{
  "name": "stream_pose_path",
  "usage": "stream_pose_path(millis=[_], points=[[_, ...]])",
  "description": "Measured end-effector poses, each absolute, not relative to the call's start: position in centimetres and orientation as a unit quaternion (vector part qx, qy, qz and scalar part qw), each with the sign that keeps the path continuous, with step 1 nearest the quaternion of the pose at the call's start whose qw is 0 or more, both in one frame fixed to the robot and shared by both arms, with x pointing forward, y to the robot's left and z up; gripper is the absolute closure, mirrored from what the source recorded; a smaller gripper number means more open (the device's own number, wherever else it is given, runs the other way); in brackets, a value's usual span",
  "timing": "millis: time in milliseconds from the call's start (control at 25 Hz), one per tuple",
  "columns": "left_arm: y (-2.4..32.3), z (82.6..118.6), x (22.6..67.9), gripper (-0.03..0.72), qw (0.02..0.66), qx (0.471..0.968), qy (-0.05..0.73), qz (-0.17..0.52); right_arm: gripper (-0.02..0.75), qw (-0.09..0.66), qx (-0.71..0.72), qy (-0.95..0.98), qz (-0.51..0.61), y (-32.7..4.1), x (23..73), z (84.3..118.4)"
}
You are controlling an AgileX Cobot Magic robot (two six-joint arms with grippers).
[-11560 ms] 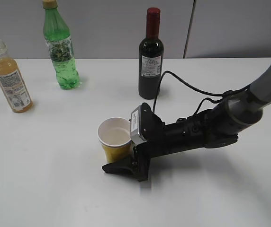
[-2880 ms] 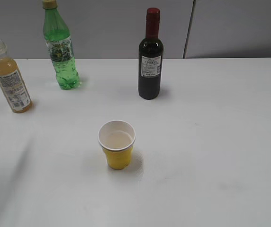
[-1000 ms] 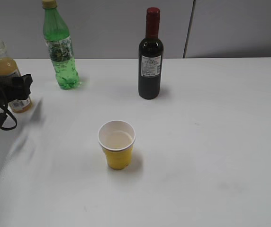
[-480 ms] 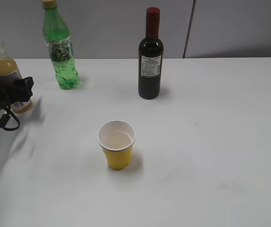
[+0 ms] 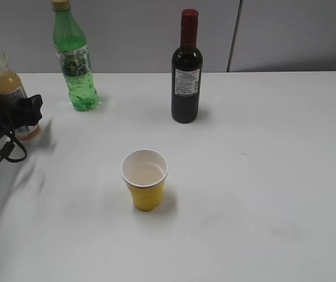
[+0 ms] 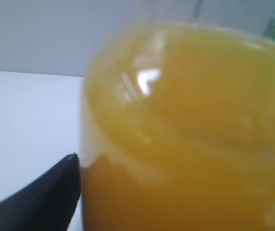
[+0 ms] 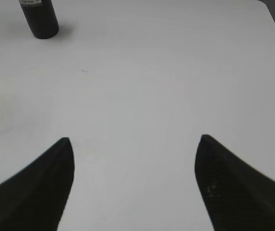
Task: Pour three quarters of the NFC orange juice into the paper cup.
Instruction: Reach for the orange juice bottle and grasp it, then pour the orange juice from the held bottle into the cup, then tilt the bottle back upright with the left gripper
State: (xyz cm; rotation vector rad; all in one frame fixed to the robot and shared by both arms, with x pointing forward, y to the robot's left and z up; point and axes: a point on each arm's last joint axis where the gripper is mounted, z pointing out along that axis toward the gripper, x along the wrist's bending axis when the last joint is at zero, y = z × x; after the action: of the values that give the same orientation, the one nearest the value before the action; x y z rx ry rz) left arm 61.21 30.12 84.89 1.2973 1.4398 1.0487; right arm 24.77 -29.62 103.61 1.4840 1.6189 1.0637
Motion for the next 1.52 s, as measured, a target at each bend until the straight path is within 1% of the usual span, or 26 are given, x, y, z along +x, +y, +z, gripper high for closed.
stream_pose_path(millis=[160, 320, 720, 960, 1080, 1240, 1400, 1520], points=[[30.1, 84.9, 61.3, 0.123, 0.453, 0.525, 0.582, 0.425, 0.146, 0.344, 0.571, 0.623, 0.409, -29.6, 24.8, 103.6], [30.1, 84.9, 61.3, 0.214, 0.453, 0.524, 0.582, 0.425, 0.146, 0.343, 0.571, 0.623, 0.409, -29.6, 24.8, 103.6], [30.2, 85.1, 61.2, 0.222, 0.451, 0.522, 0.585, 0.427, 0.146, 0.343, 0.571, 0.623, 0.409, -29.6, 24.8, 103.6], [30.7, 85.7, 59.3, 0.223, 0.439, 0.504, 0.605, 0.433, 0.146, 0.343, 0.571, 0.623, 0.409, -29.6, 24.8, 103.6], [30.4, 86.6, 58.1, 0.222, 0.446, 0.499, 0.599, 0.440, 0.146, 0.343, 0.571, 0.623, 0.409, -29.6, 24.8, 103.6], [29.3, 87.7, 56.4, 0.222, 0.454, 0.510, 0.583, 0.441, 0.146, 0.343, 0.571, 0.623, 0.409, -29.6, 24.8, 103.6], [28.1, 88.5, 54.8, 0.223, 0.446, 0.530, 0.566, 0.446, 0.146, 0.343, 0.571, 0.623, 0.409, -29.6, 24.8, 103.6], [27.4, 89.0, 53.6, 0.223, 0.437, 0.535, 0.564, 0.453, 0.146, 0.343, 0.571, 0.623, 0.409, -29.6, 24.8, 103.6]])
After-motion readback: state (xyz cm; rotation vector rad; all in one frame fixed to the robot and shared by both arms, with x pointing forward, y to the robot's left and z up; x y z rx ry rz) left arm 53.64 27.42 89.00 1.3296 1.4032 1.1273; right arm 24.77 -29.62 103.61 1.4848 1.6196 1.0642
